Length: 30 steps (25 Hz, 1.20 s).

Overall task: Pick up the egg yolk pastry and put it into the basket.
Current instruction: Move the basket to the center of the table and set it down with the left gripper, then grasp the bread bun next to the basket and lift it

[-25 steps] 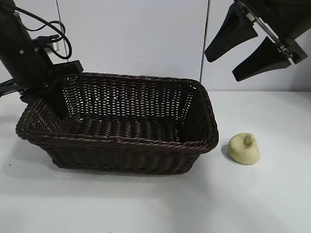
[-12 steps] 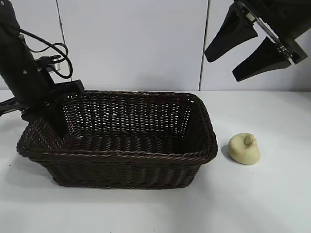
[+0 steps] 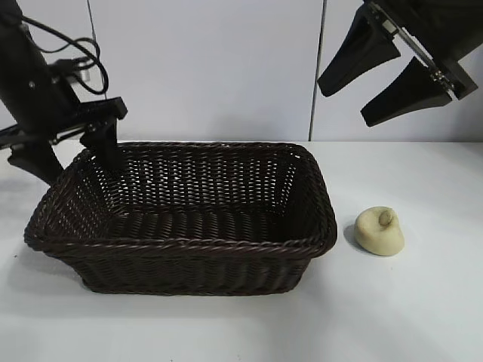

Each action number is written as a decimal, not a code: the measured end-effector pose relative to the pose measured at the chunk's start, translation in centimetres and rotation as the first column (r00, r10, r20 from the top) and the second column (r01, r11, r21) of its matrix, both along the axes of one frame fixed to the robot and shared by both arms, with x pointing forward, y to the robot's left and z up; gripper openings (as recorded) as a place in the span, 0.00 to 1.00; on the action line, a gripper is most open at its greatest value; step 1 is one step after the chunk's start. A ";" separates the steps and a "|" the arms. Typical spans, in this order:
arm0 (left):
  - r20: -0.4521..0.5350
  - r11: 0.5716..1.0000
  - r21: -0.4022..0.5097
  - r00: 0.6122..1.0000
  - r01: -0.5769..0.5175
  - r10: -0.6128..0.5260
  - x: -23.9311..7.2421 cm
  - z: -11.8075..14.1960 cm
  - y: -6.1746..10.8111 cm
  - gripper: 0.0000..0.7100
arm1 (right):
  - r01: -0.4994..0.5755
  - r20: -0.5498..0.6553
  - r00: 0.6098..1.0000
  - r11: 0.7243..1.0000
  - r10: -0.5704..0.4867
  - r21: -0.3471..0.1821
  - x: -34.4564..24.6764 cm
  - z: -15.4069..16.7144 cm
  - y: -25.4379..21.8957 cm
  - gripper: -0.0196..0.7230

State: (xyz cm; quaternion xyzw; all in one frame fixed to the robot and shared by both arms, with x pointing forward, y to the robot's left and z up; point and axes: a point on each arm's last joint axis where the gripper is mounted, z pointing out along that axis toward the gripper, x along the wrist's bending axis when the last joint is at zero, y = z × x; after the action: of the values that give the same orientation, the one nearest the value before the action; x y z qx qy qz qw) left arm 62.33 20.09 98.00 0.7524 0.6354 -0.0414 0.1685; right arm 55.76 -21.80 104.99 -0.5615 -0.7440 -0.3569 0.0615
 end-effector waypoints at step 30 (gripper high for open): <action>-0.001 0.964 0.251 0.995 -0.092 0.095 -3.5 7.2 8.7 0.76 | 0.000 0.000 1.000 1.000 0.000 0.000 0.0 0.0 0.0 0.72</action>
State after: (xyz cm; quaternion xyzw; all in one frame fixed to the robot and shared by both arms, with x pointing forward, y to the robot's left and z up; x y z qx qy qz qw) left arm 58.86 28.80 105.19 0.7366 0.6713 0.0424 0.0697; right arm 55.76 -21.80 104.99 -0.5615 -0.7440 -0.3569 0.0615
